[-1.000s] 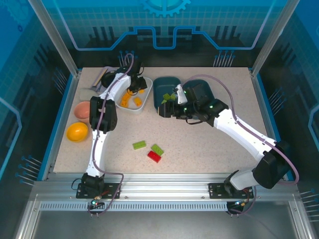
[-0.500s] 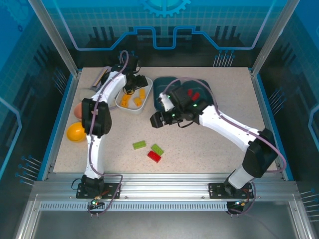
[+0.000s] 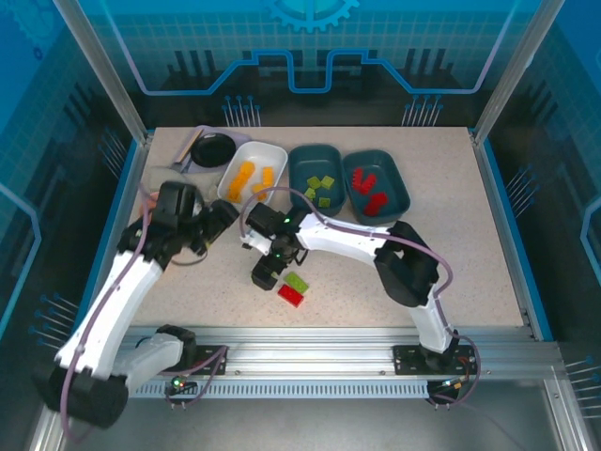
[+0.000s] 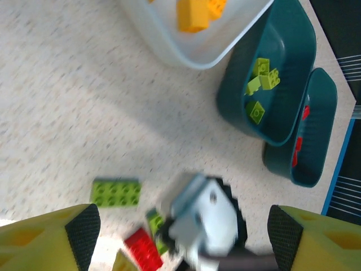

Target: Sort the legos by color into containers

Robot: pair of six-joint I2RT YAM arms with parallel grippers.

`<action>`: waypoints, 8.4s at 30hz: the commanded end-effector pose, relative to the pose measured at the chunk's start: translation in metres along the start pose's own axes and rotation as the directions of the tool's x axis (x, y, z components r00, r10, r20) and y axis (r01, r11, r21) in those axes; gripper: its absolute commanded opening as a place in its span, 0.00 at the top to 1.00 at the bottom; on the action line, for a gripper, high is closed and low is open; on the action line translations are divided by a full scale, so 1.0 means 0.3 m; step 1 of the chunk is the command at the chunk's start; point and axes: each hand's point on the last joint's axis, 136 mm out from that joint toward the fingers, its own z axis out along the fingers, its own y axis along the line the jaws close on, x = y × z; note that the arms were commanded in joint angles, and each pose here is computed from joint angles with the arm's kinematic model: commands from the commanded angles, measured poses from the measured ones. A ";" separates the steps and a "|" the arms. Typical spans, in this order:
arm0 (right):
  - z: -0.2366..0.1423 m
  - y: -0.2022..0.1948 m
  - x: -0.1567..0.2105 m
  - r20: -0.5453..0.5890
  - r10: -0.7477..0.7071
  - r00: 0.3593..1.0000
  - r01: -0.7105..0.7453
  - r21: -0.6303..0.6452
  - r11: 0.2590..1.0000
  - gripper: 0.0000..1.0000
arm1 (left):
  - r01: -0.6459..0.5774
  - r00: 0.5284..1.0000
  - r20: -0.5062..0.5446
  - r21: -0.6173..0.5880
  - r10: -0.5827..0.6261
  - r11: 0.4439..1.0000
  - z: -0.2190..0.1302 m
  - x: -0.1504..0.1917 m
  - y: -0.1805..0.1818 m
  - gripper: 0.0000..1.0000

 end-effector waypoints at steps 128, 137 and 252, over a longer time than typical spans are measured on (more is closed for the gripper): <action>0.104 0.117 0.272 -0.102 0.306 0.946 -0.303 0.043 0.952 0.36 | -0.050 0.984 -0.167 0.031 0.054 0.998 -0.126 0.316 0.244 0.18; 0.118 0.102 0.281 -0.138 0.261 0.955 -0.242 0.141 0.960 0.59 | -0.035 0.986 -0.159 0.038 0.041 0.999 -0.123 0.313 0.244 0.18; -0.309 -0.441 0.019 0.237 0.531 0.814 -0.571 0.158 0.805 0.69 | -0.177 0.977 -0.093 0.134 0.190 0.975 0.038 0.194 -0.151 0.19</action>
